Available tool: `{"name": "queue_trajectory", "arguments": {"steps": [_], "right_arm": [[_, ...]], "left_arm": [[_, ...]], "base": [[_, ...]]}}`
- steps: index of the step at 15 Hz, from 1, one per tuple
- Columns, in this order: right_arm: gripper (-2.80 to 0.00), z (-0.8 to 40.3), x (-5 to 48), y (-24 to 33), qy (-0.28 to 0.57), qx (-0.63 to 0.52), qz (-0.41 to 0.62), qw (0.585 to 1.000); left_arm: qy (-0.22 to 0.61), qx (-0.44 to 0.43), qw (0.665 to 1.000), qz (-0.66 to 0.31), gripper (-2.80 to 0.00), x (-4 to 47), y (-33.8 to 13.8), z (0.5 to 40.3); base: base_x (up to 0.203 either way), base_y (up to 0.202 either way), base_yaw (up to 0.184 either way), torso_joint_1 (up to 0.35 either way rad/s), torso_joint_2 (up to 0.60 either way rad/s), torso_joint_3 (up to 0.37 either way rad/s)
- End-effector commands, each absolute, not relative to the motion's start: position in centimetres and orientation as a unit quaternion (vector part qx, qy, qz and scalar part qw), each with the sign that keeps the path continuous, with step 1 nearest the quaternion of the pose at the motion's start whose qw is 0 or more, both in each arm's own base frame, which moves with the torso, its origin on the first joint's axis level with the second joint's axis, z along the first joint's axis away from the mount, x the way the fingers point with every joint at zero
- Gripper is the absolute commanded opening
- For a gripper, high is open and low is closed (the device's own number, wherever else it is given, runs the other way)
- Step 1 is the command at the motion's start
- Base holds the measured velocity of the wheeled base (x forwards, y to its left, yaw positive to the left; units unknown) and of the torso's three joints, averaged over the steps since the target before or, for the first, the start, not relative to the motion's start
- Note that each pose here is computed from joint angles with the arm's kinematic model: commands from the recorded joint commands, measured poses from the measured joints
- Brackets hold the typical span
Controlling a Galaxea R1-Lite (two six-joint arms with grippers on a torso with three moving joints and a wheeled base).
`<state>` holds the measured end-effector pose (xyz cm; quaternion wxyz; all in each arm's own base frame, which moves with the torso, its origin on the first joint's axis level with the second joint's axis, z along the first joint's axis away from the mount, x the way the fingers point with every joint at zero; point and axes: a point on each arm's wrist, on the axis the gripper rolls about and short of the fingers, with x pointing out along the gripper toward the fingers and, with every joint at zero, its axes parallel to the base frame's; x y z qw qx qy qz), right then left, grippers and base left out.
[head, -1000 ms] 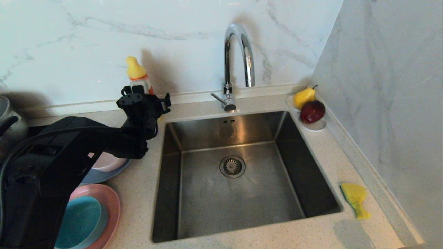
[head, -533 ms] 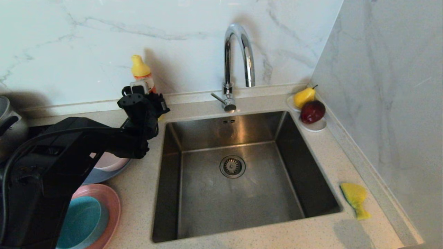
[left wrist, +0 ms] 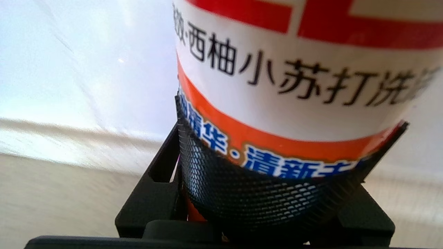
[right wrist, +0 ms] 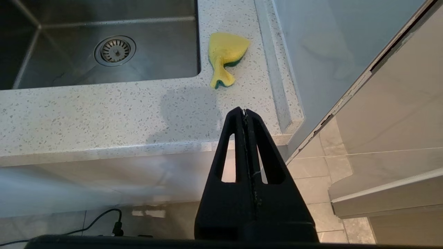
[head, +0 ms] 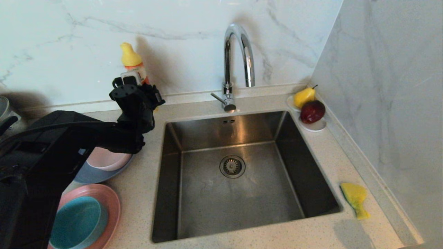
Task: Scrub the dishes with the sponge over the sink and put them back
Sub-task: Grab the dish soap
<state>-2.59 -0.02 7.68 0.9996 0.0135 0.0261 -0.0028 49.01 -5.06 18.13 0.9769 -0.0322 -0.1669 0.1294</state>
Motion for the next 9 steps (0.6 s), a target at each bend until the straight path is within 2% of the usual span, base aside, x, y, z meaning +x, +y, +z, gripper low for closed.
{"name": "queue_trajectory", "arguments": {"steps": [1,9], "right_arm": [[-2.8,7.7,-2.6,0.0,0.026,0.014,-0.003,1.0],[-2.8,7.7,-2.6,0.0,0.026,0.014,-0.003,1.0]], "left_arm": [[-0.204,-0.043,0.969,0.136,-2.8,46.4,-4.7,22.7],[-0.201,-0.027,0.974,0.106,-2.8,34.4,-4.1,32.5]], "base": [[0.0,0.0,0.0,0.0,0.0,0.0],[0.0,0.0,0.0,0.0,0.0,0.0]]}}
